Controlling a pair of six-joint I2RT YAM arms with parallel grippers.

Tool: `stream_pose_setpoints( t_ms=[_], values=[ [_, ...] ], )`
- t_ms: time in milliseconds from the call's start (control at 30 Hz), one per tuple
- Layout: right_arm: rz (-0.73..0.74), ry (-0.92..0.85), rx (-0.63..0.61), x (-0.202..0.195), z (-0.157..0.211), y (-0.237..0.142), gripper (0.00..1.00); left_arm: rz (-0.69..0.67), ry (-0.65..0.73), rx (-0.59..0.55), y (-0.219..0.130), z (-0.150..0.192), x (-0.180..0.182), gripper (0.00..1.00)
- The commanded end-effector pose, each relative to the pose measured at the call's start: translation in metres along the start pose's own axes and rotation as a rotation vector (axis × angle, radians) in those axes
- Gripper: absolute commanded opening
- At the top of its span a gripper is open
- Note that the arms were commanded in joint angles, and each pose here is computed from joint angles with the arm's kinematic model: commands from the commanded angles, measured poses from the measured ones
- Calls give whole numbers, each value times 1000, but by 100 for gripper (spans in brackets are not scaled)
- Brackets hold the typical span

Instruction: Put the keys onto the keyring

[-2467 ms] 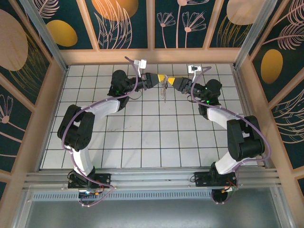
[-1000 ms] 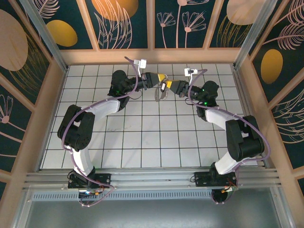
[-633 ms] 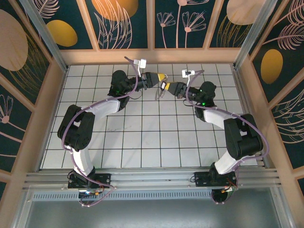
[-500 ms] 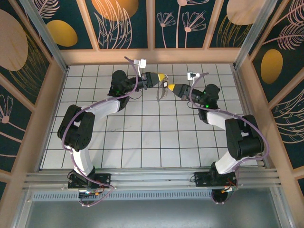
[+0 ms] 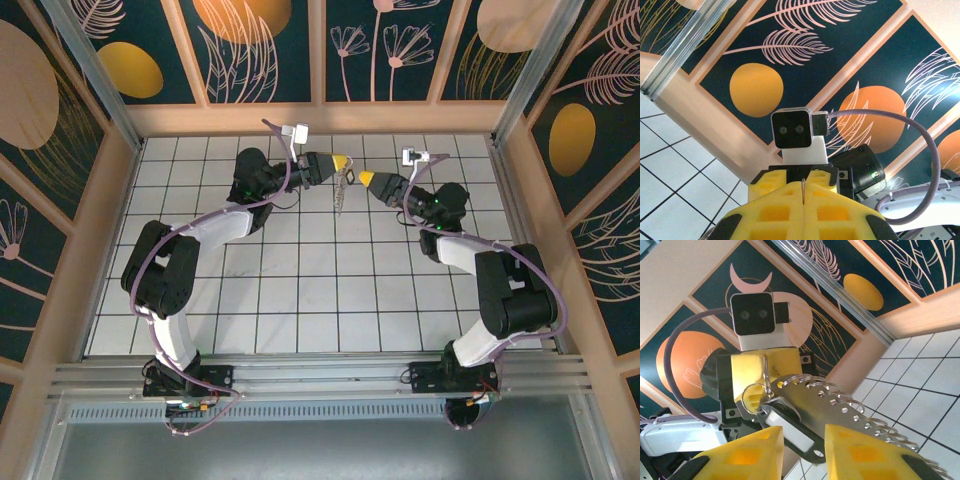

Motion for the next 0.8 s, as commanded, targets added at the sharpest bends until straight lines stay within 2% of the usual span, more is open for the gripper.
stream_pose_setpoints(
  t_ms=[0,267,467,767],
  values=[
    [-83,-91,-34,33,-15,5,28,69,78,-46,3,-22,-31,0],
    [-121,-91,2,43,-1,21,26,69,75,-45,4,-21,-30,0],
    [-88,-71,73,29,18,37,24,70,77,-46,5,-21,-30,0],
    [-10,-42,85,6,26,22,23,65,78,-52,4,-22,-31,0]
  ],
)
Point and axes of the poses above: each hand's point on the last joint's axis, 136 mm out from that joint toward the fingers, its own y axis out along the fingers, its own x axis along the line the jaws close on, z = x × y, the point moved 2 cm from there along -y, back along the fingers, and after that the axes turned 7 degrees about y, right-handed, at the moved point
